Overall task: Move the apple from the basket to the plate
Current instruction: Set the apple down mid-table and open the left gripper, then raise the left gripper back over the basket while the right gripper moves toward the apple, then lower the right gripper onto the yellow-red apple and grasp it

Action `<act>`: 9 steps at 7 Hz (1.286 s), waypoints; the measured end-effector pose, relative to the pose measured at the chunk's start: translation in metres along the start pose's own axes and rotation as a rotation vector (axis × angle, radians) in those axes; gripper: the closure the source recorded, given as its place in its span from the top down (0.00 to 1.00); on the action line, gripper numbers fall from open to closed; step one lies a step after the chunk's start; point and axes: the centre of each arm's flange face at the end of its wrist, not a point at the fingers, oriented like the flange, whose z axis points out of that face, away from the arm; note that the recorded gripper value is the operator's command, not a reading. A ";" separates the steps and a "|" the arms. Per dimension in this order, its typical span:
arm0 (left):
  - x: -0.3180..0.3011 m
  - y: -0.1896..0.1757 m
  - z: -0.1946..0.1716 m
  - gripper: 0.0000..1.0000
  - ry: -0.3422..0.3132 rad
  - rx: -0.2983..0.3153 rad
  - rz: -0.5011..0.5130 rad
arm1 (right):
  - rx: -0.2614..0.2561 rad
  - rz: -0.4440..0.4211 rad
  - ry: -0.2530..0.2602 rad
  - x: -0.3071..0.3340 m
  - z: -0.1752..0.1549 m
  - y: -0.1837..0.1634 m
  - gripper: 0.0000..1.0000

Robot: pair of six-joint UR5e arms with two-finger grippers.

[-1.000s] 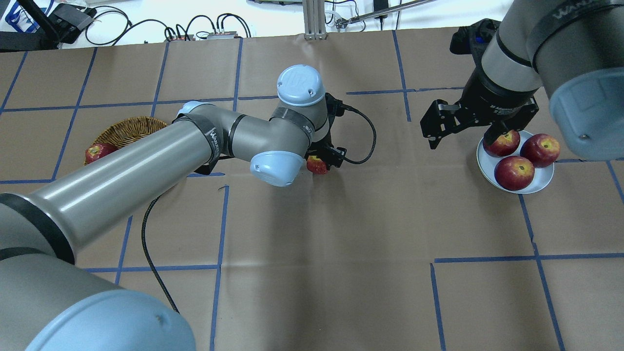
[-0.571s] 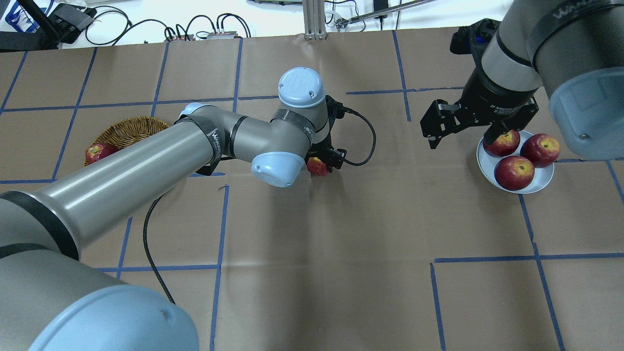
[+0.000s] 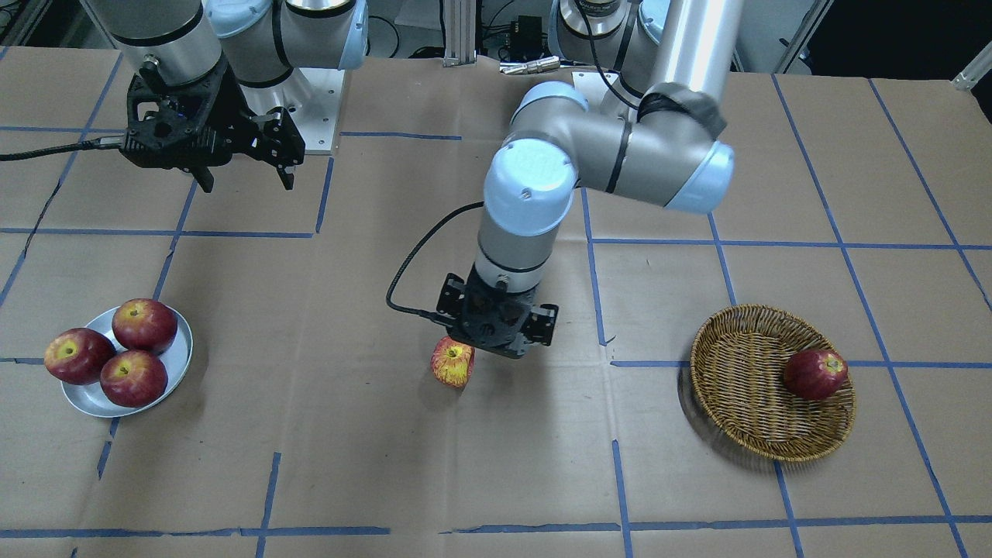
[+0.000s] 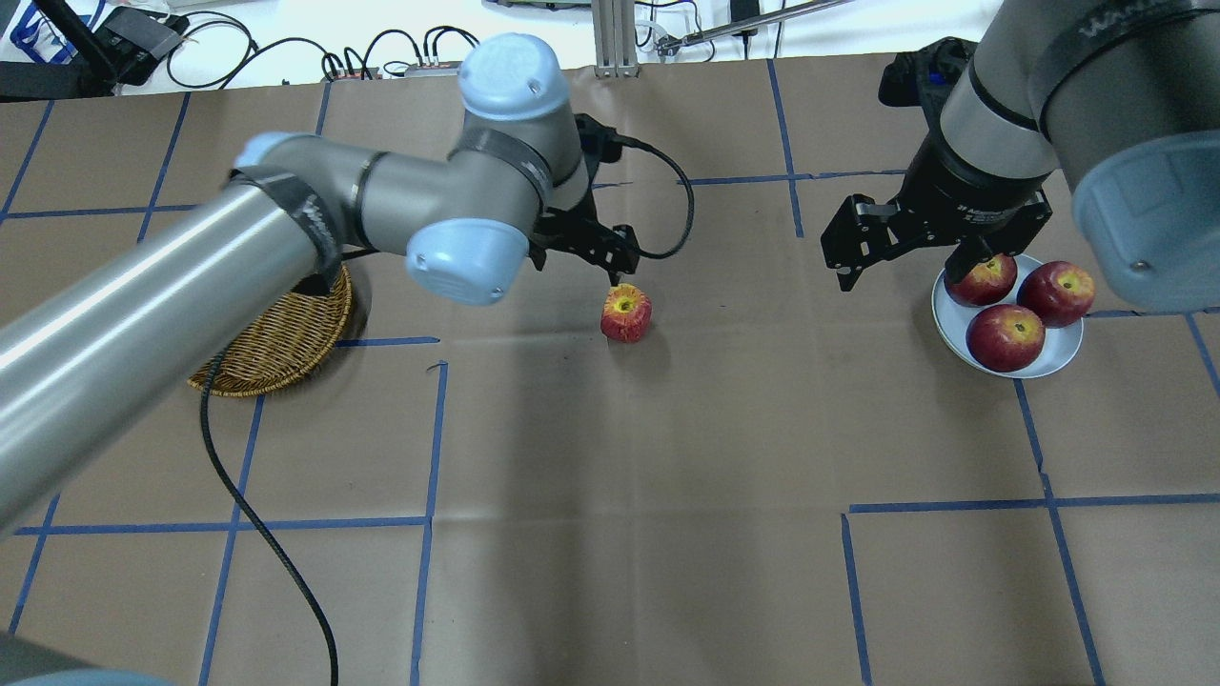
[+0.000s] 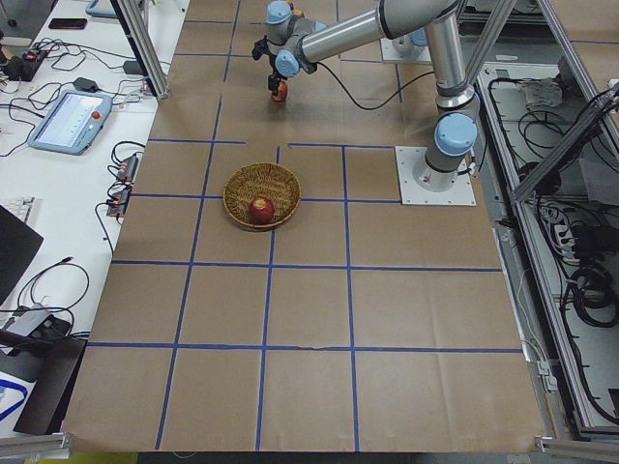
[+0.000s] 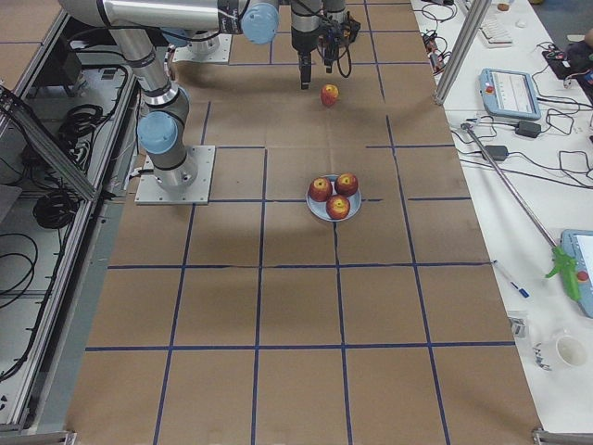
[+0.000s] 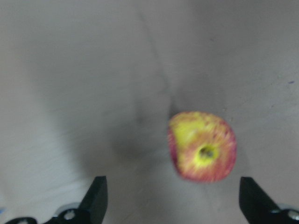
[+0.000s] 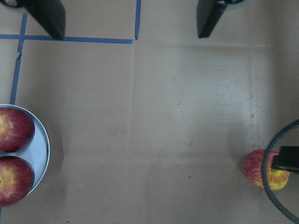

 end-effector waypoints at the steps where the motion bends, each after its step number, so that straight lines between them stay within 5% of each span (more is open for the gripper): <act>1: -0.040 0.011 -0.049 0.99 -0.006 0.009 -0.029 | 0.000 0.000 0.000 0.000 0.000 0.000 1.00; 4: -0.115 0.073 -0.142 0.99 -0.019 -0.023 -0.031 | 0.022 0.021 0.002 -0.007 -0.006 -0.011 1.00; 7: -0.122 0.101 -0.165 0.99 -0.040 -0.052 -0.074 | 0.006 0.044 0.005 -0.093 0.012 -0.069 1.00; 9: -0.119 0.116 -0.183 0.99 -0.061 -0.048 -0.085 | 0.008 0.047 0.010 -0.162 0.052 -0.100 1.00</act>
